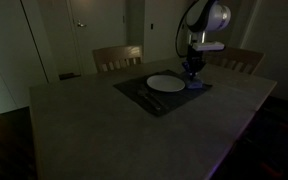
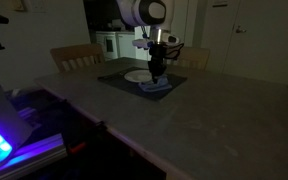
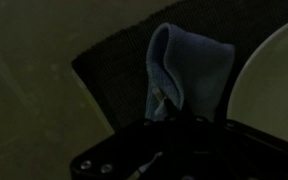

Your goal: Use the blue cloth to wipe the plate

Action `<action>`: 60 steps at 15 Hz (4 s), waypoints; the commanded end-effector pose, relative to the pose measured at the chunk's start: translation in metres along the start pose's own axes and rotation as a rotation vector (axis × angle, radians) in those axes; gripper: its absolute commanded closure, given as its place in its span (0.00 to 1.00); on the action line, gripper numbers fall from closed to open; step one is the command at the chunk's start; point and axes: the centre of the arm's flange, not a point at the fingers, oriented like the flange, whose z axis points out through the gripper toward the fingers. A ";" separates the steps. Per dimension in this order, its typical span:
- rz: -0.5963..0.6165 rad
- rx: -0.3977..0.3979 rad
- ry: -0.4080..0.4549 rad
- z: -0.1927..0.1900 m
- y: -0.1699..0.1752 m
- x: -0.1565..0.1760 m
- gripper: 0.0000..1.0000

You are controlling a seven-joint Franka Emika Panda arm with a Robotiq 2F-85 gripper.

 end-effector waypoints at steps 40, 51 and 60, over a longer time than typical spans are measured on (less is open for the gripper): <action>-0.462 0.121 -0.018 0.017 -0.100 0.011 0.98; -0.481 0.137 -0.039 0.021 -0.105 0.022 0.98; -0.542 0.164 -0.047 0.026 -0.126 0.032 0.98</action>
